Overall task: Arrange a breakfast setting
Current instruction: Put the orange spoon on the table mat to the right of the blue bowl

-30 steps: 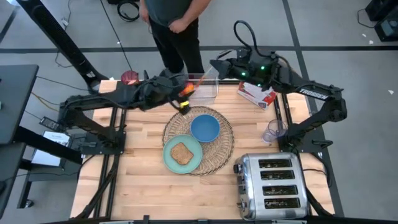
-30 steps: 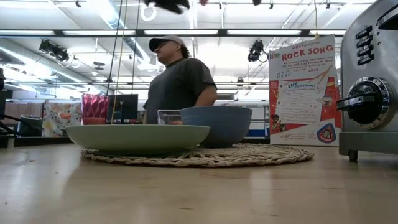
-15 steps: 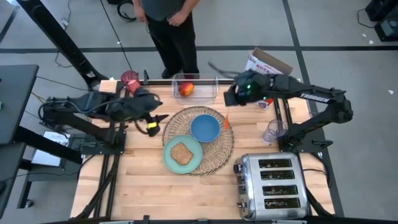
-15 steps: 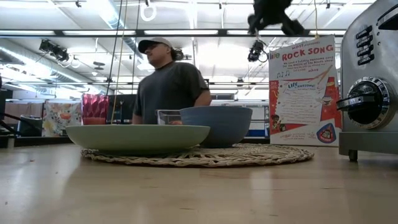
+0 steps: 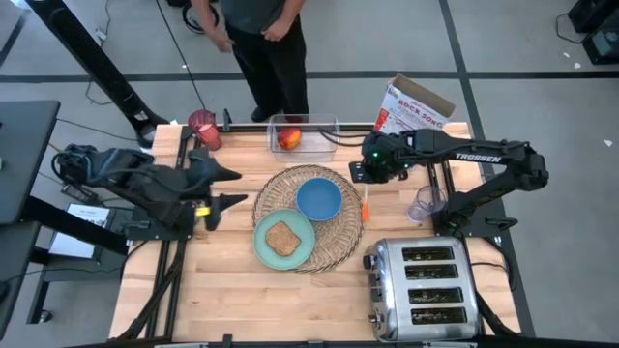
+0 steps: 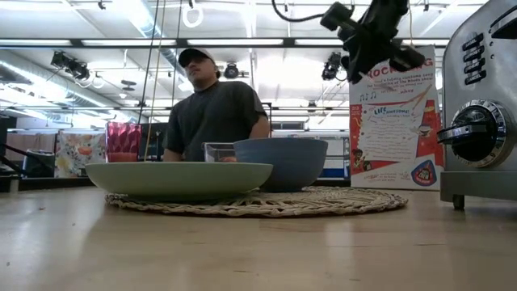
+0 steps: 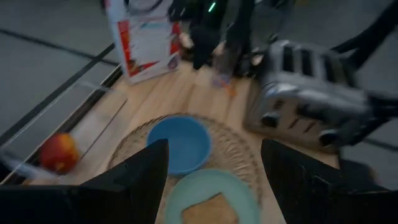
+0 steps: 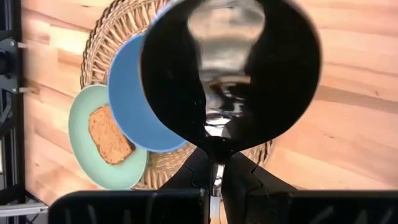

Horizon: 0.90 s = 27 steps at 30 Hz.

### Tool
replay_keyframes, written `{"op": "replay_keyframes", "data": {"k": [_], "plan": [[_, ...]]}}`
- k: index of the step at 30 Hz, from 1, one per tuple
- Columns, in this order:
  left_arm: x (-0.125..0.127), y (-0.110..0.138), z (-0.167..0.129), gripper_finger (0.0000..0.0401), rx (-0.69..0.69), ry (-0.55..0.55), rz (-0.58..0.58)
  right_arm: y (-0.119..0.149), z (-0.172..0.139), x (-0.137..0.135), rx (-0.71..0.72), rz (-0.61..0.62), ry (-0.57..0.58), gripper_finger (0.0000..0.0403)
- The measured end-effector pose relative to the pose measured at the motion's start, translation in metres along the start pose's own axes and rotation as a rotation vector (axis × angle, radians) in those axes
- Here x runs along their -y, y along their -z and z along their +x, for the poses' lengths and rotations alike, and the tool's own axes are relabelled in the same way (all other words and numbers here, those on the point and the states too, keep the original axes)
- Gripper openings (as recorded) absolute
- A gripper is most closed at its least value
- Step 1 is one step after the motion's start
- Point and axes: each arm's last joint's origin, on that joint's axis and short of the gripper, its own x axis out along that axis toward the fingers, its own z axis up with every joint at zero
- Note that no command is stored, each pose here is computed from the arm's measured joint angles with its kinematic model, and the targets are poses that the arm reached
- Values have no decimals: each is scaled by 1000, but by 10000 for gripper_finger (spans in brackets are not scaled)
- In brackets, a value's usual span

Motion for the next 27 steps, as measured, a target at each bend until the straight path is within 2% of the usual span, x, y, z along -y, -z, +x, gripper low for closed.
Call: {"op": "replay_keyframes", "data": {"k": [8, 13, 18, 27], "plan": [[-13, -3, -28, 263, 70, 63, -3, 8, 54, 17, -82, 32, 119, 18], [-15, -4, -32, 263, 81, 66, 32, 11, 81, 21, -122, 70, 113, 18], [-15, -4, -31, 263, 82, 64, 86, 13, 113, 29, -162, 72, 159, 18], [-15, -4, -31, 263, 81, 65, 62, 13, 144, 23, -232, 102, 127, 18]]}}
